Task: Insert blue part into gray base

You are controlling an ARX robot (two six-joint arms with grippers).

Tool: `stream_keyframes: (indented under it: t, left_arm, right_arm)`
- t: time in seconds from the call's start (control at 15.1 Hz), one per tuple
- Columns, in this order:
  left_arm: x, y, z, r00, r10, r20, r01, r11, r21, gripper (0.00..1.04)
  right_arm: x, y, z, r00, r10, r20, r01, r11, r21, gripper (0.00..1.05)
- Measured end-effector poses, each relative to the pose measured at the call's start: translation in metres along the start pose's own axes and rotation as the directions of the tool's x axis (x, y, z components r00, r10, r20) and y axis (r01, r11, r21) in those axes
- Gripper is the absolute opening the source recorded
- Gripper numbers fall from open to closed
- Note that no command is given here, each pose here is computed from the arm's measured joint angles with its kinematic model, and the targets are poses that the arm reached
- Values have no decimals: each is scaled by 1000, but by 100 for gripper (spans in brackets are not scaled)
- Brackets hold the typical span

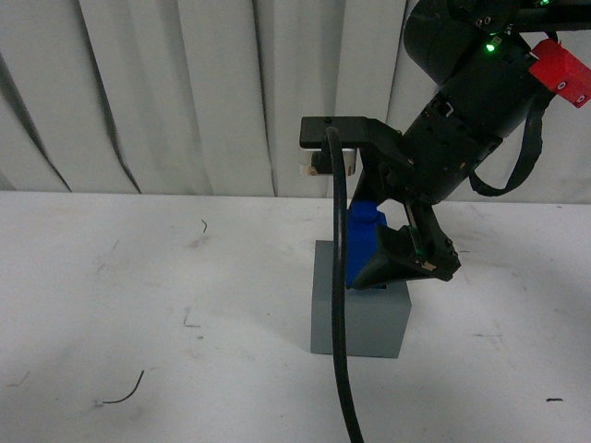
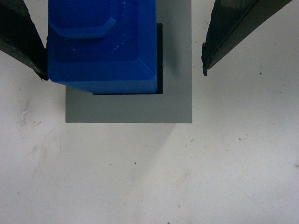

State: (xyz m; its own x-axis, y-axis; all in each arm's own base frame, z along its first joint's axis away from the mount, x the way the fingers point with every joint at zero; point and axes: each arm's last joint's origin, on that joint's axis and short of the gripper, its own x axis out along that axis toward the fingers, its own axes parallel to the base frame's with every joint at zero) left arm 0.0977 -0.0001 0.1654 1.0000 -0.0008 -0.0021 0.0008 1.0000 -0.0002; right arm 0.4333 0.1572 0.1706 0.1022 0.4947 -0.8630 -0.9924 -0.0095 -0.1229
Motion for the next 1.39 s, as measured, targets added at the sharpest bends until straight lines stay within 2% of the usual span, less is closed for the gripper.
stream_keyframes:
  t: [0.2,0.4,0.53,0.6,0.66,0.73,0.8,0.86,0.99,1.06,1.13,1.19,1.33,1.39]
  left_arm:
    - [0,0,0,1000,0,0,0,1000,0,98]
    - [0,0,0,1000,0,0,0,1000,0,98]
    - [0,0,0,1000,0,0,0,1000,0,98]
    - [0,0,0,1000,0,0,0,1000,0,98]
    - [0,0,0,1000,0,0,0,1000,0,98]
    - [0,0,0,1000,0,0,0,1000,0,98]
    - [0,0,0,1000,0,0,0,1000,0,98]
    - [0,0,0,1000,0,0,0,1000,0,98]
    - [0,0,0,1000,0,0,0,1000,0,98]
    - [0,0,0,1000,0,0,0,1000,0,98]
    - [0,0,0,1000,0,0,0,1000,0,98]
    - [0,0,0,1000,0,0,0,1000,0,98]
    - [0,0,0,1000,0,0,0,1000,0,98]
    - [0,0,0,1000,0,0,0,1000,0,98]
  right_arm:
    - [-14,4,7,998,-37,57,36,999,18,98]
    - [-49,7,13,972,-178,154,178,984,16,98]
    - [-73,14,5,916,-297,268,289,955,68,98]
    - [-85,21,1,872,-372,319,361,928,95,98]
    - [-101,32,0,807,-472,355,448,881,153,98]
    - [-113,41,-1,733,-574,365,534,818,214,98]
    - [-122,54,-7,645,-681,347,617,731,290,98]
    - [-124,65,-19,578,-751,320,652,660,374,98]
    - [-125,84,-55,431,-879,203,697,468,544,98]
    - [-131,93,-74,336,-932,134,708,344,616,98]
    - [-139,101,-92,236,-969,66,718,220,661,98]
    - [-143,108,-104,167,-986,18,719,134,682,98]
    - [-141,121,-133,145,-985,-89,647,26,762,98]
    - [-142,125,-138,153,-983,-103,606,11,796,98]
